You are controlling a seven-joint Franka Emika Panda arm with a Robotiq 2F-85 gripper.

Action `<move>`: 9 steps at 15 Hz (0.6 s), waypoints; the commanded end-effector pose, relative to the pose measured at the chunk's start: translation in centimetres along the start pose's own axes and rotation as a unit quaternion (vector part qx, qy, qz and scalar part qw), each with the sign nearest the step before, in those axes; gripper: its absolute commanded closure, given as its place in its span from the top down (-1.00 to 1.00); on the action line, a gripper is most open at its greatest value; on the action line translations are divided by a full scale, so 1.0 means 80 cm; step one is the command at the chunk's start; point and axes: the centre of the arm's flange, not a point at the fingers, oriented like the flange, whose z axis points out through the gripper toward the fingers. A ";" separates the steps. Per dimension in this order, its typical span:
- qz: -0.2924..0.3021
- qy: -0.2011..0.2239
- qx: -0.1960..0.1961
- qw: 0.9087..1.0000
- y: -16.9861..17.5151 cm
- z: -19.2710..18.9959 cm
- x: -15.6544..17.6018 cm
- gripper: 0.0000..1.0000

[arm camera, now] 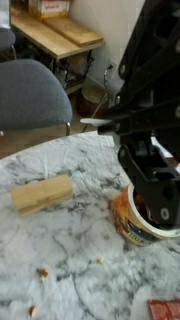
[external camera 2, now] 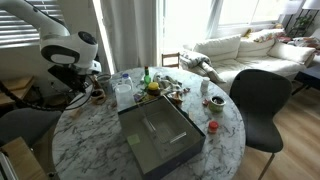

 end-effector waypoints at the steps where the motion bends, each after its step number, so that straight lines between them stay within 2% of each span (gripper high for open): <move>1: -0.028 -0.022 -0.096 0.995 -0.006 0.007 0.005 -0.97; 3: -0.054 -0.021 -0.139 0.989 -0.008 0.013 0.014 -0.97; 5: -0.076 -0.016 -0.164 0.983 -0.010 0.019 0.022 -0.97; 7: -0.097 -0.009 -0.164 0.982 -0.016 0.022 0.031 -0.97; 8: -0.107 -0.001 -0.141 0.984 -0.015 0.024 0.032 -0.97; 9: -0.091 -0.007 -0.151 0.984 -0.018 0.016 0.026 -0.89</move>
